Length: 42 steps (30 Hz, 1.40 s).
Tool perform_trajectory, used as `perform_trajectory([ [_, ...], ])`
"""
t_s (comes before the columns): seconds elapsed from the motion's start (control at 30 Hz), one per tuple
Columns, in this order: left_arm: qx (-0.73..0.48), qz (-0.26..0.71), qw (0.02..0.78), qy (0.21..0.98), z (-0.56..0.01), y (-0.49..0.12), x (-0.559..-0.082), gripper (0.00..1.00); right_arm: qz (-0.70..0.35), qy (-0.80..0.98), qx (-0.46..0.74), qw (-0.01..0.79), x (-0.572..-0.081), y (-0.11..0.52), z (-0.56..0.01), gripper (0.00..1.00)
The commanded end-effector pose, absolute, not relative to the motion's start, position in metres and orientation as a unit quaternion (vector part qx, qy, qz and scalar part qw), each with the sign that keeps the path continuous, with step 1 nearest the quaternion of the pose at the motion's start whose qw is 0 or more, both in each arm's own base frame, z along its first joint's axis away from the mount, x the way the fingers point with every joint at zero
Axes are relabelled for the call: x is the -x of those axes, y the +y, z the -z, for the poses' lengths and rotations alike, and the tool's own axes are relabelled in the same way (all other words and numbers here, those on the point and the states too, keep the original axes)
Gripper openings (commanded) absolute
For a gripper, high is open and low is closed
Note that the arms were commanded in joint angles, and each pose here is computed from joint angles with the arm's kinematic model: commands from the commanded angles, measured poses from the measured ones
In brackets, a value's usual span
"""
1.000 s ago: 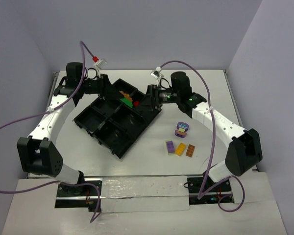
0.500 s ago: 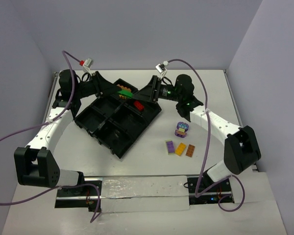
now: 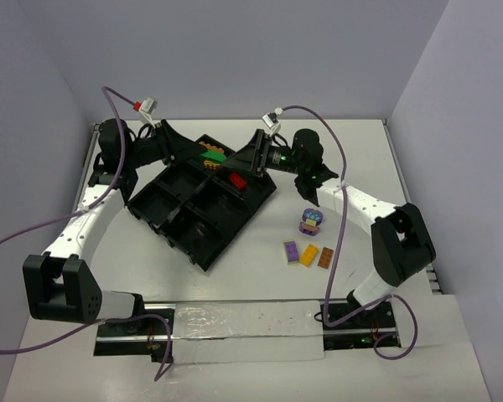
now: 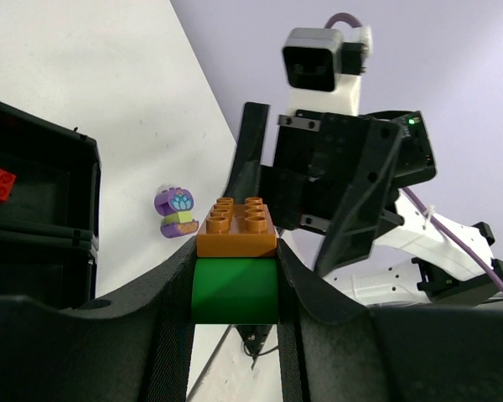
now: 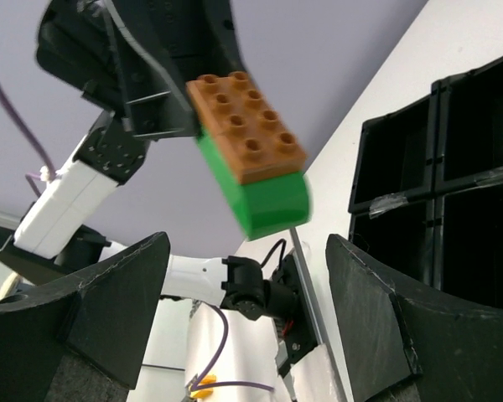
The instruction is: Sort the legos into containers by color
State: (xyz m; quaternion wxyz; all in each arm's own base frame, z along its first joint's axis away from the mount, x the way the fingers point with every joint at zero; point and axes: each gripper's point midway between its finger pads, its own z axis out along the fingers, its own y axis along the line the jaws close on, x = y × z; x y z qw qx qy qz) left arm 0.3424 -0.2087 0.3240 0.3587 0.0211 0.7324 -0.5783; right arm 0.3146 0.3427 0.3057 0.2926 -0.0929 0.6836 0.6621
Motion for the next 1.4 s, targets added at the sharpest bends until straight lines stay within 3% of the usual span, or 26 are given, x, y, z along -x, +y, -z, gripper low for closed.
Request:
perform_trajectory([
  [0.0,-0.045,0.591,0.384,0.708,-0.350,-0.208,-0.336,0.00,-0.674,0.659,0.110,0.314,-0.326,0.348,-0.320,0.81],
  [0.57,-0.052,0.592,0.385,0.706,-0.353,-0.209,-0.334,0.00,-0.738,0.590,0.155,0.289,-0.318,0.359,-0.351,0.65],
  [0.77,-0.056,0.592,0.389,0.704,-0.356,-0.209,-0.334,0.00,-0.756,0.575,0.157,0.271,-0.316,0.362,-0.353,0.54],
  [0.87,-0.056,0.591,0.388,0.705,-0.355,-0.209,-0.334,0.00,-0.758,0.573,0.155,0.271,-0.316,0.361,-0.355,0.43],
  [0.97,-0.054,0.591,0.390,0.704,-0.356,-0.208,-0.334,0.00,-0.762,0.567,0.157,0.271,-0.314,0.361,-0.357,0.12],
  [1.0,-0.054,0.591,0.390,0.704,-0.356,-0.208,-0.334,0.00,-0.763,0.567,0.157,0.269,-0.313,0.361,-0.357,0.11],
  [1.03,-0.052,0.591,0.392,0.703,-0.357,-0.208,-0.335,0.00,-0.763,0.569,0.154,0.266,-0.314,0.361,-0.355,0.00],
  [1.37,-0.044,0.588,0.406,0.698,-0.370,-0.207,-0.344,0.00,-0.712,0.640,0.157,0.241,-0.308,0.373,-0.310,0.00],
])
